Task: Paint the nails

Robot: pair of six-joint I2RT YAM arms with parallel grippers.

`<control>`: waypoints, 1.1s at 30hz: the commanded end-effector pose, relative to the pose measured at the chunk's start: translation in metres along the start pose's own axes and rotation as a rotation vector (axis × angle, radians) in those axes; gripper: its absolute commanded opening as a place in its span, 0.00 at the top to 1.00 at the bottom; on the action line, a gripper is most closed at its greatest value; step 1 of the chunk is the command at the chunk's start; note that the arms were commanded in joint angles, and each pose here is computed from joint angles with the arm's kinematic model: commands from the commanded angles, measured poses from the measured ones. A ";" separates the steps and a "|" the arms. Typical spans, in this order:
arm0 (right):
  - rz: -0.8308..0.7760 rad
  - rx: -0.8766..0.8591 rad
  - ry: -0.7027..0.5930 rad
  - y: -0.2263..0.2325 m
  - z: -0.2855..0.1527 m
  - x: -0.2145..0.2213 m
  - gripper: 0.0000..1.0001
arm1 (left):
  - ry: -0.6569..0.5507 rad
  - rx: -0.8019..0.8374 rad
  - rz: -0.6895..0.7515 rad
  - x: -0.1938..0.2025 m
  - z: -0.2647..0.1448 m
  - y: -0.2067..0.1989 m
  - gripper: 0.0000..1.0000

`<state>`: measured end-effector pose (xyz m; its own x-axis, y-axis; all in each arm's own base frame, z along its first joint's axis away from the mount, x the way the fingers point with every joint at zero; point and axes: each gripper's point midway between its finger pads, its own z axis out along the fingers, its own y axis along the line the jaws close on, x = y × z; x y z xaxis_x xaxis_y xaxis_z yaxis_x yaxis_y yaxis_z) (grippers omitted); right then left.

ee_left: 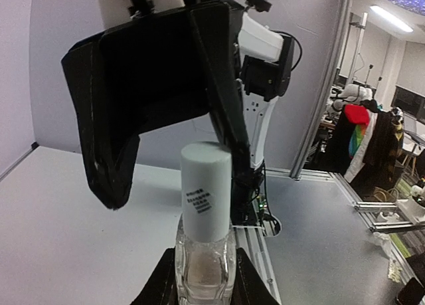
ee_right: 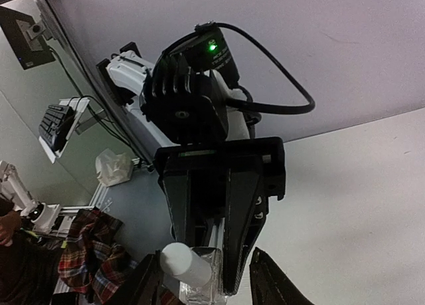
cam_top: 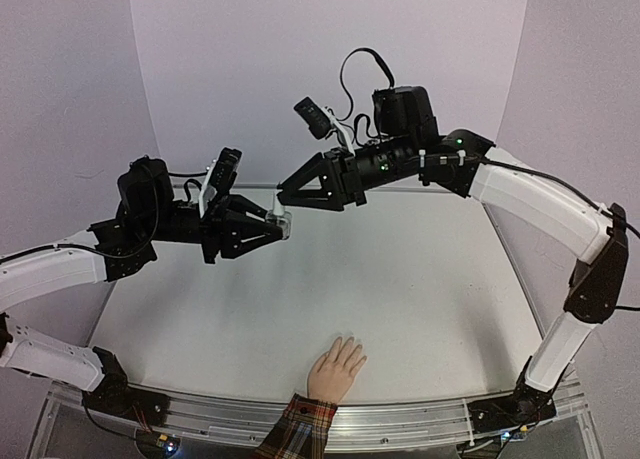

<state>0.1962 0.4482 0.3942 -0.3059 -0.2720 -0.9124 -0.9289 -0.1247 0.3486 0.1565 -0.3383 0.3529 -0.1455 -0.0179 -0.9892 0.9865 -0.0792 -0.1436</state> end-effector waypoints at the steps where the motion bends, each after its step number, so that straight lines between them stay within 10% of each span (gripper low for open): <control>1: -0.050 -0.140 -0.022 0.024 -0.001 -0.015 0.55 | -0.053 0.123 0.069 -0.023 -0.002 -0.023 1.00; 12: -0.054 -0.193 -0.031 0.029 0.009 -0.017 0.81 | -0.067 0.128 0.059 -0.028 0.004 -0.017 1.00; 25: -0.057 -0.184 -0.022 0.026 0.010 -0.007 0.81 | -0.125 0.036 0.059 -0.045 0.005 0.000 1.00; 33: -0.045 0.017 -0.054 -0.002 0.015 -0.002 1.00 | -0.199 -0.318 0.048 -0.063 -0.010 0.053 1.00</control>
<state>0.1975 0.4586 0.4012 -0.2223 -0.1998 -0.9543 -0.9414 -0.2108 0.2634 0.1710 -0.3463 0.3571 -0.2179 -0.0603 -0.9741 0.9752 -0.0532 -0.2149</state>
